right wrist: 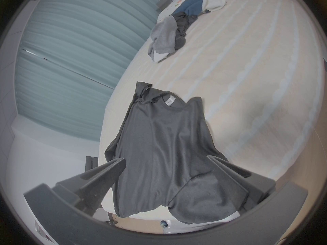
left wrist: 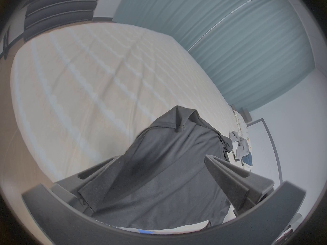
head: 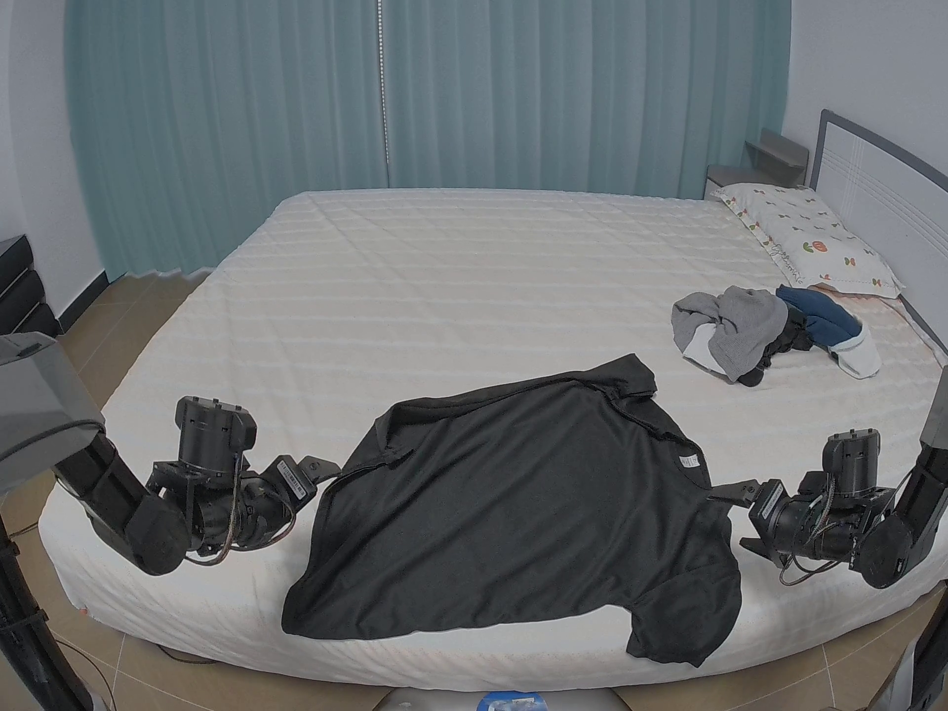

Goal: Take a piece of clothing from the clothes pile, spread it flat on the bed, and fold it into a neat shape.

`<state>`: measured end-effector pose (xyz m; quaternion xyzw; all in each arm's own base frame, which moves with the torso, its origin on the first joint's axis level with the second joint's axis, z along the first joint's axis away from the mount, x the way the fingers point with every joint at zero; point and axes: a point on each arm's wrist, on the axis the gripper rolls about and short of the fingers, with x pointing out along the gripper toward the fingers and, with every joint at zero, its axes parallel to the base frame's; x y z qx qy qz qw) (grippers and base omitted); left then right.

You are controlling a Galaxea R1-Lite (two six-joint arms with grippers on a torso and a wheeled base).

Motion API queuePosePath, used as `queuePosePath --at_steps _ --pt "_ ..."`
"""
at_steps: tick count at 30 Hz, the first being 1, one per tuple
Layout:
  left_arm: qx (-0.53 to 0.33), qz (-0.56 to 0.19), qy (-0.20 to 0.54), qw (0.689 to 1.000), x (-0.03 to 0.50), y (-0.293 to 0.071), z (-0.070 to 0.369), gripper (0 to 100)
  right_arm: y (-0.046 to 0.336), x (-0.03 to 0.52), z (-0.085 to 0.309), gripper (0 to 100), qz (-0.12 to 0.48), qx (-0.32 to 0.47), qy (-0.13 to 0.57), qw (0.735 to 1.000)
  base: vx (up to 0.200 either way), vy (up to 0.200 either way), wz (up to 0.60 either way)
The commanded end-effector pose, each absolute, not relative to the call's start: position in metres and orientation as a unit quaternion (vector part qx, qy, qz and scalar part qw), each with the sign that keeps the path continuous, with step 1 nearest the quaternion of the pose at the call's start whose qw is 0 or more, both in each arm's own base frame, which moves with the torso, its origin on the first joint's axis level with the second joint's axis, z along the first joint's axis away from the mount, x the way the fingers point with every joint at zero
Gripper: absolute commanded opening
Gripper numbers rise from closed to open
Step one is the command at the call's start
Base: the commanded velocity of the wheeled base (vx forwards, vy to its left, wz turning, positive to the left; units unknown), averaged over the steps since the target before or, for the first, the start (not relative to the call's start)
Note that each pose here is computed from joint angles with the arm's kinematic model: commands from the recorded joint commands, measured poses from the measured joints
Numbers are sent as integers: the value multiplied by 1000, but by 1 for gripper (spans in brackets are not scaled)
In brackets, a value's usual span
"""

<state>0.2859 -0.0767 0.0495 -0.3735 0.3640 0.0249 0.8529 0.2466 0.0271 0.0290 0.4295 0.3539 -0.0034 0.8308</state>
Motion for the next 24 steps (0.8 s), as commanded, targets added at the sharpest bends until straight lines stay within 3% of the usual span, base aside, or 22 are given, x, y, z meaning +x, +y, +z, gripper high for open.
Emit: queuePosePath --at_steps 1,7,12,18,24 --pt "-345 18 344 873 317 -72 75 100 25 242 22 100 -16 434 367 822 0 0 0" --pt "-337 18 343 877 349 -72 88 100 25 242 21 100 -16 433 369 822 0 0 0" --pt "-266 12 352 897 375 -63 65 100 20 242 25 100 -23 437 357 826 0 0 0" --pt "-252 19 333 908 408 -54 55 100 16 245 21 100 -29 441 358 823 0 0 0" --pt "-232 25 349 908 432 -49 17 100 16 245 17 100 -32 440 365 820 0 0 0"
